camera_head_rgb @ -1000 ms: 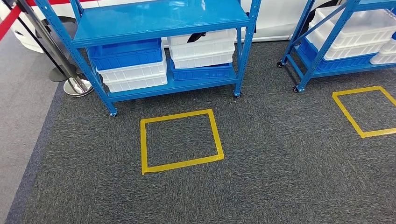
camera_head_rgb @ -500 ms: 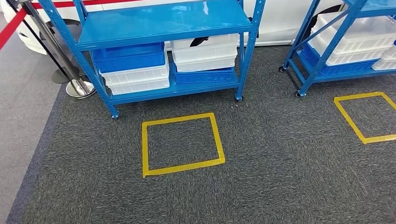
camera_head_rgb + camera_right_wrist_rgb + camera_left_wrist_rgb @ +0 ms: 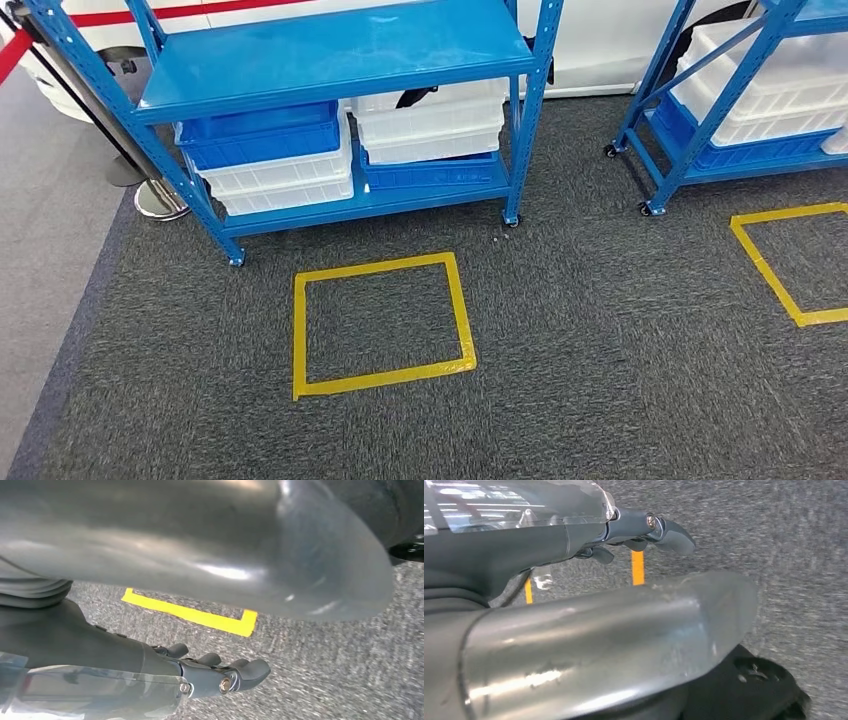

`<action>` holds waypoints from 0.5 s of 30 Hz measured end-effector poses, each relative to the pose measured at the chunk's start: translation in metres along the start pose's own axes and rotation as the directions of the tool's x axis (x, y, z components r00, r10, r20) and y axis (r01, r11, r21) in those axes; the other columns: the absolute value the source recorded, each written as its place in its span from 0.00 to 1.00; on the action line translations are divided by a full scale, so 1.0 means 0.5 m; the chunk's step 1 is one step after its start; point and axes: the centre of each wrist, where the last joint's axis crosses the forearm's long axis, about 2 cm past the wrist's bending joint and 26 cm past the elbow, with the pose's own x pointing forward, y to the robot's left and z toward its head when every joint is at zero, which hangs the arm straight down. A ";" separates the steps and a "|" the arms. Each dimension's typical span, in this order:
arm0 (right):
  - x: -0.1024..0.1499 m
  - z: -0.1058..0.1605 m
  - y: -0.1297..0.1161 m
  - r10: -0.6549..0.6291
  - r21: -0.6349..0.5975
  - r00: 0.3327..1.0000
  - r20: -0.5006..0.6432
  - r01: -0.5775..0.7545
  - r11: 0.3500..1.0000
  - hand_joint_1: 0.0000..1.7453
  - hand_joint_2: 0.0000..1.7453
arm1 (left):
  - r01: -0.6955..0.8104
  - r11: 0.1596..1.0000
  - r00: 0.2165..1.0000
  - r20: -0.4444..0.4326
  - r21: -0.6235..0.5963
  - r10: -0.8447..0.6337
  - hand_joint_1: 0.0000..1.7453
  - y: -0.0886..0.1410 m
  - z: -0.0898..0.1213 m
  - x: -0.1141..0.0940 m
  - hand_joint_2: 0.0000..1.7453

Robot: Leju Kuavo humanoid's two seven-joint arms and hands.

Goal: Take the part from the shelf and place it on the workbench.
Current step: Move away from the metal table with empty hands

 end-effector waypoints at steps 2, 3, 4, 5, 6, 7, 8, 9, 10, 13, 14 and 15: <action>-0.001 0.000 0.000 0.000 0.000 1.000 -0.002 0.000 1.000 0.00 0.00 | -0.001 1.000 1.000 -0.002 0.001 0.001 0.00 0.000 0.000 -0.001 0.00; -0.001 0.000 0.001 0.000 0.001 1.000 -0.002 0.000 1.000 0.00 0.00 | -0.001 1.000 1.000 -0.004 0.003 0.001 0.00 0.002 0.001 -0.003 0.00; -0.001 0.000 0.002 0.000 0.002 1.000 -0.002 0.000 1.000 0.00 0.00 | -0.001 1.000 1.000 -0.007 0.004 0.001 0.00 0.002 0.002 -0.005 0.00; 0.000 0.000 0.003 0.000 0.002 1.000 -0.002 0.000 1.000 0.00 0.00 | -0.001 1.000 1.000 -0.010 0.005 0.001 0.00 0.003 0.002 -0.007 0.00; 0.002 0.000 0.002 -0.001 0.003 1.000 -0.001 0.001 1.000 0.00 0.00 | -0.001 1.000 1.000 -0.011 0.005 0.001 0.00 0.003 0.003 -0.008 0.00; 0.004 -0.001 0.001 0.000 0.002 1.000 0.001 0.000 1.000 0.00 0.00 | -0.002 1.000 1.000 -0.009 0.004 0.002 0.00 0.002 0.002 -0.006 0.00; 0.007 -0.001 0.000 0.000 0.001 1.000 0.004 0.000 1.000 0.00 0.00 | -0.003 1.000 1.000 -0.006 0.003 0.003 0.00 0.001 0.001 -0.002 0.00; 0.009 -0.002 -0.001 0.000 0.000 1.000 0.007 0.000 1.000 0.00 0.00 | -0.004 1.000 1.000 -0.002 0.003 0.004 0.00 0.000 -0.001 0.002 0.00; 0.012 -0.002 -0.002 0.000 -0.001 1.000 0.009 0.000 1.000 0.00 0.00 | -0.004 1.000 1.000 0.002 0.002 0.004 0.00 -0.001 -0.002 0.006 0.00; 0.014 -0.003 -0.005 0.000 -0.002 1.000 0.012 0.000 1.000 0.00 0.00 | -0.005 1.000 1.000 0.007 0.002 0.005 0.00 -0.002 -0.004 0.011 0.00; 0.013 -0.003 -0.006 0.000 -0.002 1.000 0.011 0.000 1.000 0.00 0.00 | -0.006 1.000 1.000 0.006 0.002 0.006 0.00 -0.002 -0.004 0.011 0.00; 0.011 -0.003 -0.006 0.000 -0.002 1.000 0.009 0.000 1.000 0.00 0.00 | -0.007 1.000 1.000 0.004 0.001 0.007 0.00 -0.003 -0.003 0.009 0.00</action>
